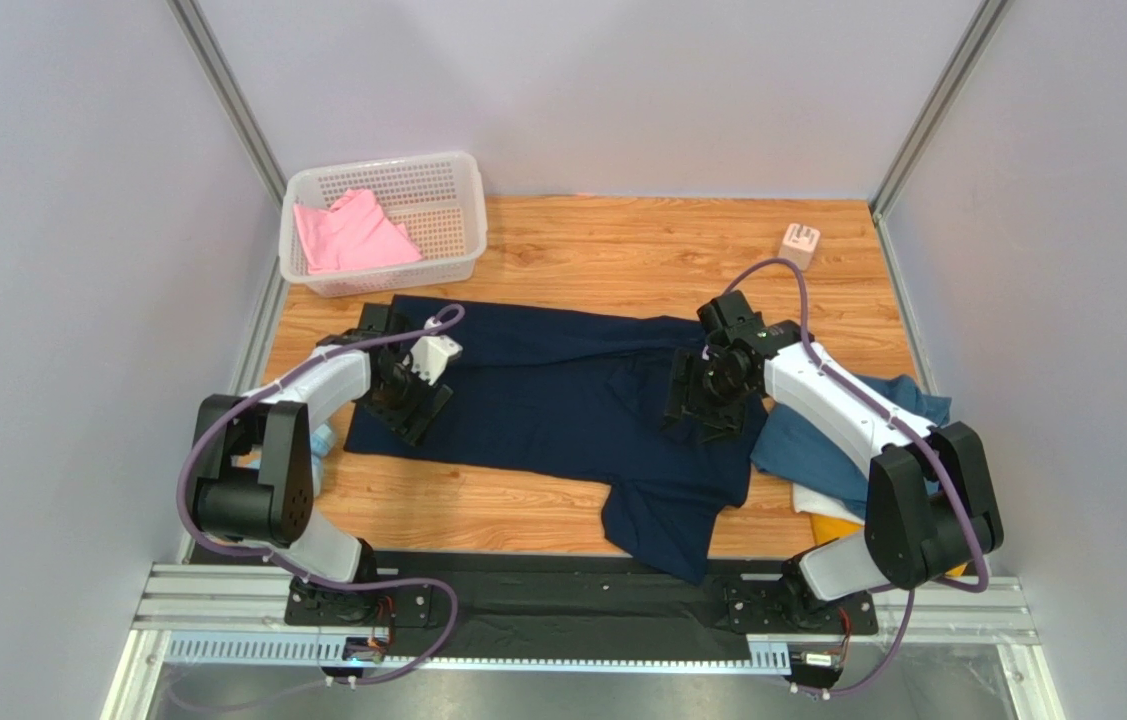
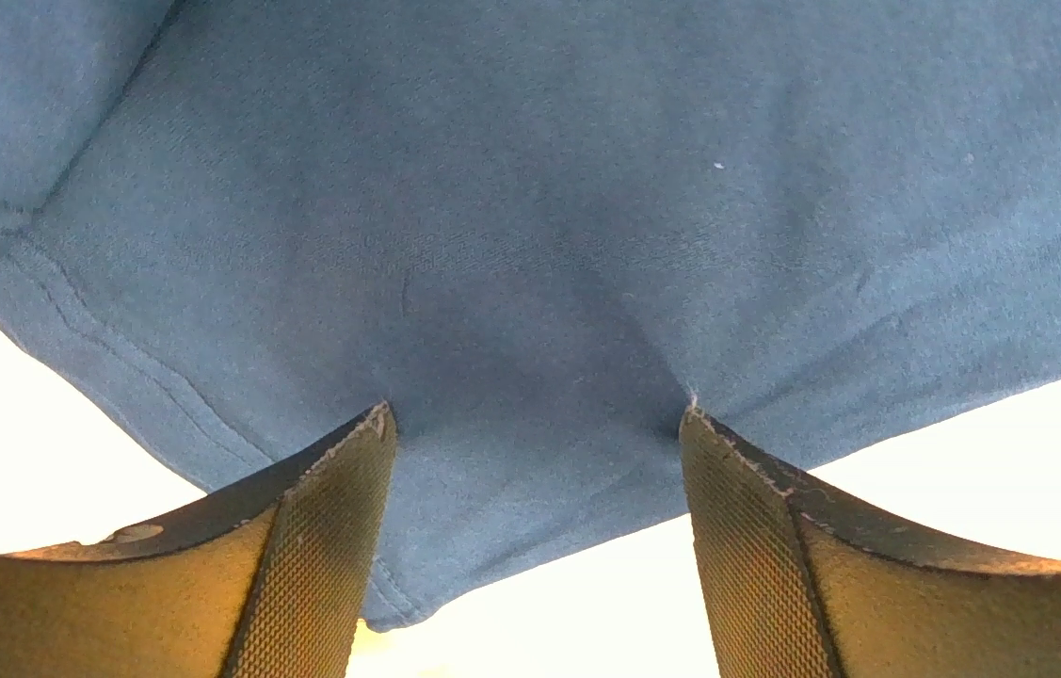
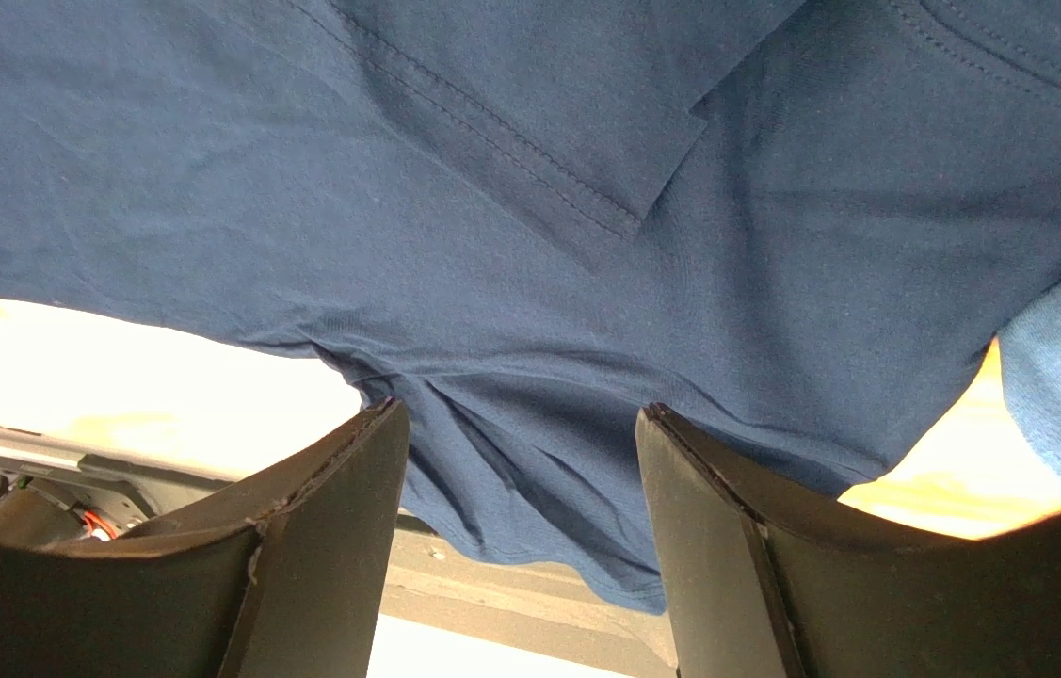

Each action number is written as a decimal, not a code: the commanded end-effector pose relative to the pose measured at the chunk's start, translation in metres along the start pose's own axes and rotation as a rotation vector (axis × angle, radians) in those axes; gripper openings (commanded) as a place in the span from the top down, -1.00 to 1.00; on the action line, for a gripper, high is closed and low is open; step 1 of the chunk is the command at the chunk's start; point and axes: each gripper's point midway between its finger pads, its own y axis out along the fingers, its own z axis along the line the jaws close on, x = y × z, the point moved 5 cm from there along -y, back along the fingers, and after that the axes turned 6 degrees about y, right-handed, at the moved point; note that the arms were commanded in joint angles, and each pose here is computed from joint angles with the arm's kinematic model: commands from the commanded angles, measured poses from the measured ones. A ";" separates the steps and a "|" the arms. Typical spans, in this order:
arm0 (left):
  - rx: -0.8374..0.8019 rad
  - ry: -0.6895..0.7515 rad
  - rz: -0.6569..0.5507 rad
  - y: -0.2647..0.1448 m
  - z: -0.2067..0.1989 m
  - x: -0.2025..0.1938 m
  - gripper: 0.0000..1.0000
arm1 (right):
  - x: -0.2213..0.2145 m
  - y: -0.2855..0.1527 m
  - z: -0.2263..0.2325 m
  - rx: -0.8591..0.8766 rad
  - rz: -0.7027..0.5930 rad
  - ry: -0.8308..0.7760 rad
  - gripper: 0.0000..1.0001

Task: Fold and stack the t-shirts
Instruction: Fold the flattened tshirt in 1/3 of the way

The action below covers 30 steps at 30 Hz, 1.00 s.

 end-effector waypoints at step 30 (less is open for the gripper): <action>0.027 -0.024 -0.058 -0.029 0.057 0.086 -0.53 | 0.009 0.036 -0.004 -0.014 -0.009 0.018 -0.33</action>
